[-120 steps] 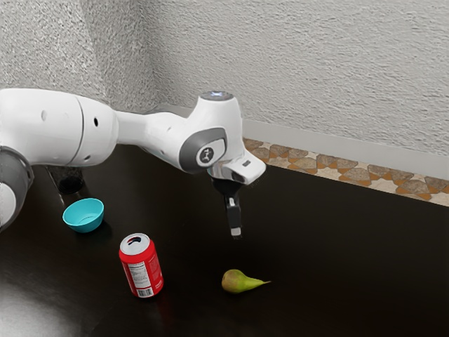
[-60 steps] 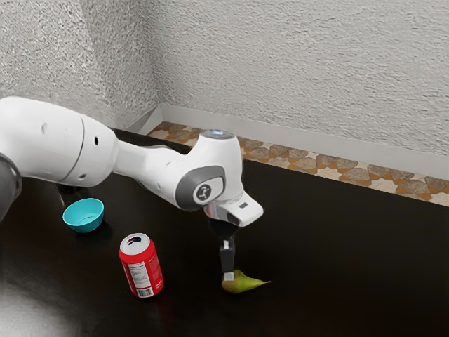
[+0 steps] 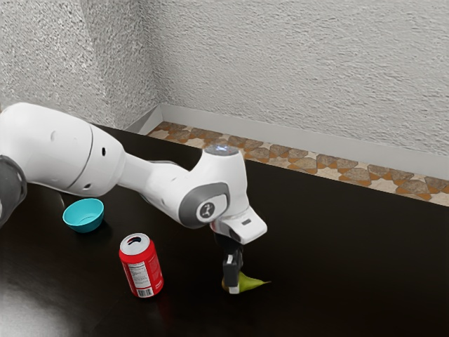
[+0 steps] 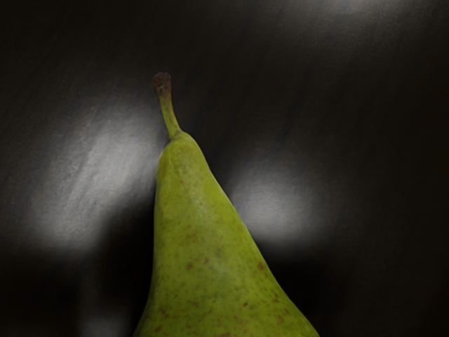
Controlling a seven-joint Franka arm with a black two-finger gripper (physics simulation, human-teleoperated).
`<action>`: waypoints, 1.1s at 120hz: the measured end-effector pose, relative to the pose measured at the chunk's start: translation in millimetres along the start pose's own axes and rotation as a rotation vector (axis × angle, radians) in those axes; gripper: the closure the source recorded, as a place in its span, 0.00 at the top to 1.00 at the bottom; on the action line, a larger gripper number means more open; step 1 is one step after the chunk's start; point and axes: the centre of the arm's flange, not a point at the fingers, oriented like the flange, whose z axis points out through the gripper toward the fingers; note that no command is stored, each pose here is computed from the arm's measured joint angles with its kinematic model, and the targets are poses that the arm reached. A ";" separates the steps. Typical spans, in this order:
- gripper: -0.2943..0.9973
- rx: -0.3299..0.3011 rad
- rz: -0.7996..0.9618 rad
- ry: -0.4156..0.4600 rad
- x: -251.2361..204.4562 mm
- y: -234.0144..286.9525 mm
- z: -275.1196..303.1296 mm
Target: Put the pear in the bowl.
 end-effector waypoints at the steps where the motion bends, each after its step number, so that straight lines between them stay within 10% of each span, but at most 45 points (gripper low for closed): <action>1: 0.77 0.000 0.002 0.000 0.0 -0.2 0.6; 101: 0.46 0.093 0.058 0.067 -8.2 -14.5 -48.0; 132: 0.45 0.201 -0.305 0.058 -194.1 -125.6 -148.4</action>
